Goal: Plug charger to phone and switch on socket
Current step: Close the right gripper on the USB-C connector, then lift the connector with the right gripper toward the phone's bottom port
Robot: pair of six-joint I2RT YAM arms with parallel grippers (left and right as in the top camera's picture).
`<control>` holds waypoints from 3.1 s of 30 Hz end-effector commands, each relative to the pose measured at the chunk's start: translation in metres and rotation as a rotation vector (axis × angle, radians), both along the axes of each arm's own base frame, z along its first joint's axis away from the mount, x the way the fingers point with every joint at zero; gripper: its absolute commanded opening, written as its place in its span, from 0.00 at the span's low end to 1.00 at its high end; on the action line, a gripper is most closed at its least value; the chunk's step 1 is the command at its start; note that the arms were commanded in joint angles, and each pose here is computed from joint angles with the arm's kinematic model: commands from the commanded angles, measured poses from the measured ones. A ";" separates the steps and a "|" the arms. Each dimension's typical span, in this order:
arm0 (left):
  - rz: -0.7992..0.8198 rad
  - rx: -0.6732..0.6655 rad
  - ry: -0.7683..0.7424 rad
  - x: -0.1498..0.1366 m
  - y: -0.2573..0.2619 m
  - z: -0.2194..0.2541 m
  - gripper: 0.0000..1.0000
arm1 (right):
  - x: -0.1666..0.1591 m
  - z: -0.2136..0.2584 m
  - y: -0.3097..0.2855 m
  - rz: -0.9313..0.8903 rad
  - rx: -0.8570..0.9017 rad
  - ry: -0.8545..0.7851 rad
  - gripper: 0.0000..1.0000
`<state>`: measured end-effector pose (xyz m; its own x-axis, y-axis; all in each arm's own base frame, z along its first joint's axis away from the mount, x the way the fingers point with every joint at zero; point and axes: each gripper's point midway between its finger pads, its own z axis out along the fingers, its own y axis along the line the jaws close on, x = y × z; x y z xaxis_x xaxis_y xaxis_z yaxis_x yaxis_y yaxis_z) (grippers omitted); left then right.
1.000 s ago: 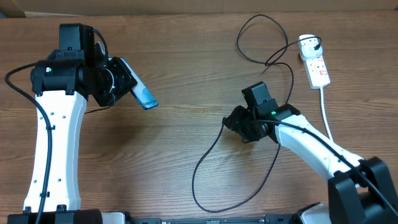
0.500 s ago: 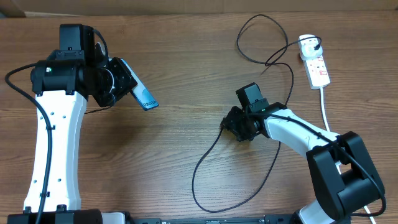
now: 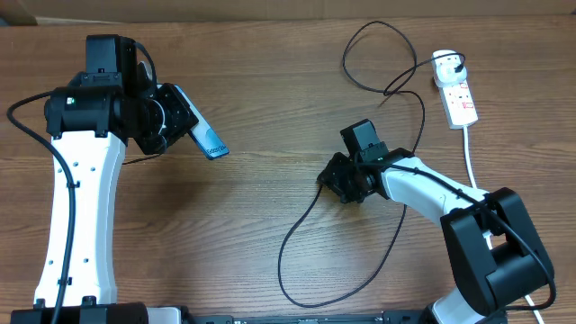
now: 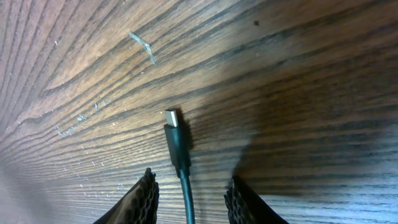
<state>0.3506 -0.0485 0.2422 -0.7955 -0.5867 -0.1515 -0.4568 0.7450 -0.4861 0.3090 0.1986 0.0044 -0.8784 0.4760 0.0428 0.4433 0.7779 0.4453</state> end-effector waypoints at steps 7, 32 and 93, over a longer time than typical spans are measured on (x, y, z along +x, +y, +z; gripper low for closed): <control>-0.016 0.009 -0.029 0.001 0.001 0.007 0.04 | -0.007 -0.019 0.001 -0.005 -0.032 0.040 0.29; -0.016 0.008 -0.029 0.001 0.001 0.007 0.04 | -0.008 -0.025 0.001 -0.008 -0.037 0.052 0.10; -0.646 -0.569 -0.475 -0.011 -0.101 0.110 0.04 | -0.096 0.254 0.084 1.000 1.105 -0.502 0.04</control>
